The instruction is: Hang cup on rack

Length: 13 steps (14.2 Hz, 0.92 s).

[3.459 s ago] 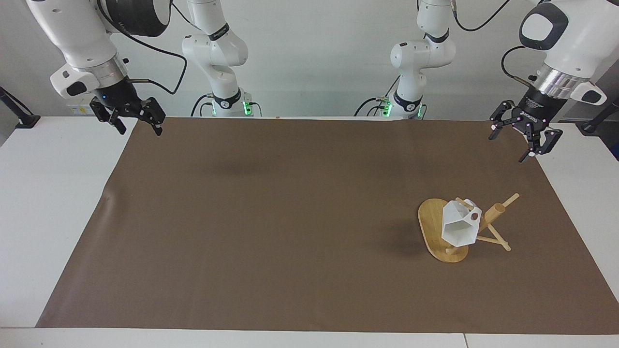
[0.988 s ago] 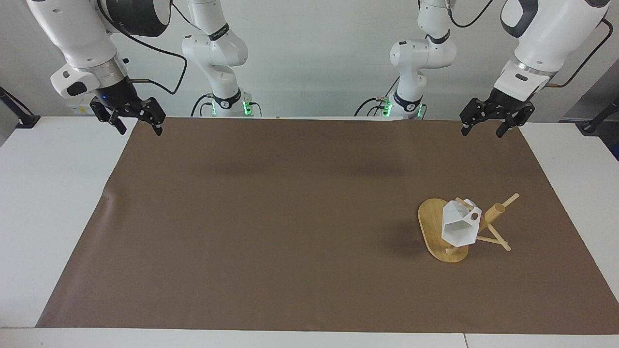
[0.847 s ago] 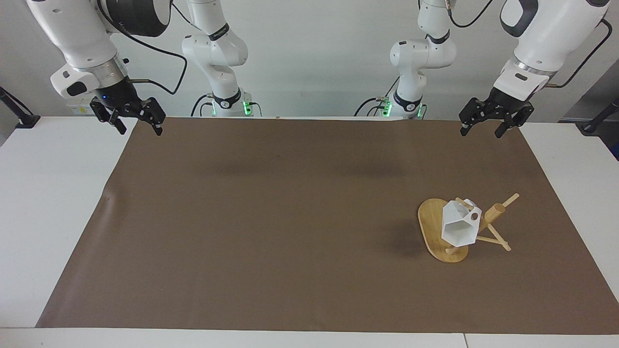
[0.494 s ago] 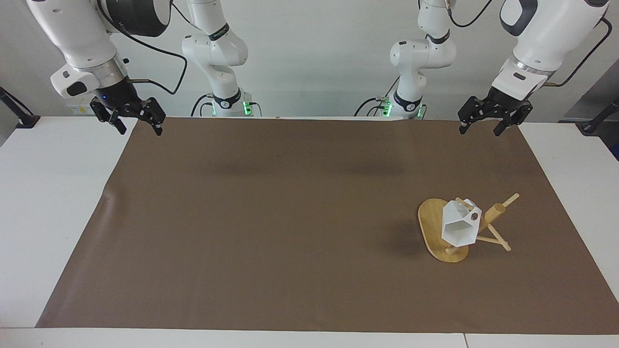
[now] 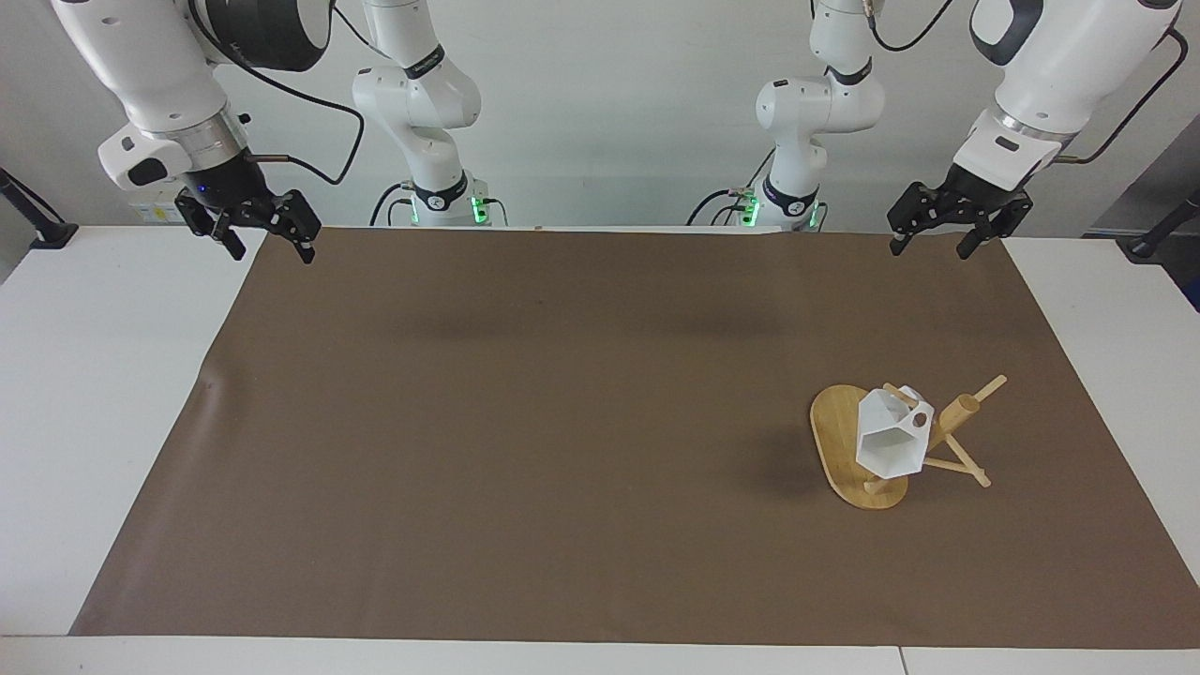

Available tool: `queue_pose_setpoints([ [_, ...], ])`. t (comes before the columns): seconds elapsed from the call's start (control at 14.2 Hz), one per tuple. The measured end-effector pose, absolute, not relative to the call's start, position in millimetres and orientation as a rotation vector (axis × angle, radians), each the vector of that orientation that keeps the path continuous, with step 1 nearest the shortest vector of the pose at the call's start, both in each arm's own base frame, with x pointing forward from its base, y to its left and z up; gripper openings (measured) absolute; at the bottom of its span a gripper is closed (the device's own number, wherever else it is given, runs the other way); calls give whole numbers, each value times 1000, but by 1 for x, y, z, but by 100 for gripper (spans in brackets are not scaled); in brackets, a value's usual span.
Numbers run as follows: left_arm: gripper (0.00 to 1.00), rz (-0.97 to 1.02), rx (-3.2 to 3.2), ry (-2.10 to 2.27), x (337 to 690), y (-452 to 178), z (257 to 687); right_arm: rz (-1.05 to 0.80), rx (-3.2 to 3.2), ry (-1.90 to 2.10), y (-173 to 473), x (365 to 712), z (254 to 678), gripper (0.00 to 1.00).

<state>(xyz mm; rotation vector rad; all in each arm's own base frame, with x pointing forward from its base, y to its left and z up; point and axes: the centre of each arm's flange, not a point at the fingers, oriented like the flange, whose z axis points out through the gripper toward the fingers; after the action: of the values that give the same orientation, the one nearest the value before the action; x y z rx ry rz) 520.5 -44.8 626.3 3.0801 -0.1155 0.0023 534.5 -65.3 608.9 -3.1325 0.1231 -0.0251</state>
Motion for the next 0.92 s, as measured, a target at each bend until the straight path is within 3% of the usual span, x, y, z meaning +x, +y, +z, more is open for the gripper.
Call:
queue_pose_setpoints([
  [0.92,100,-2,3102,-130,519,-42,627,-25,-3133,120,-64,535,609,100],
])
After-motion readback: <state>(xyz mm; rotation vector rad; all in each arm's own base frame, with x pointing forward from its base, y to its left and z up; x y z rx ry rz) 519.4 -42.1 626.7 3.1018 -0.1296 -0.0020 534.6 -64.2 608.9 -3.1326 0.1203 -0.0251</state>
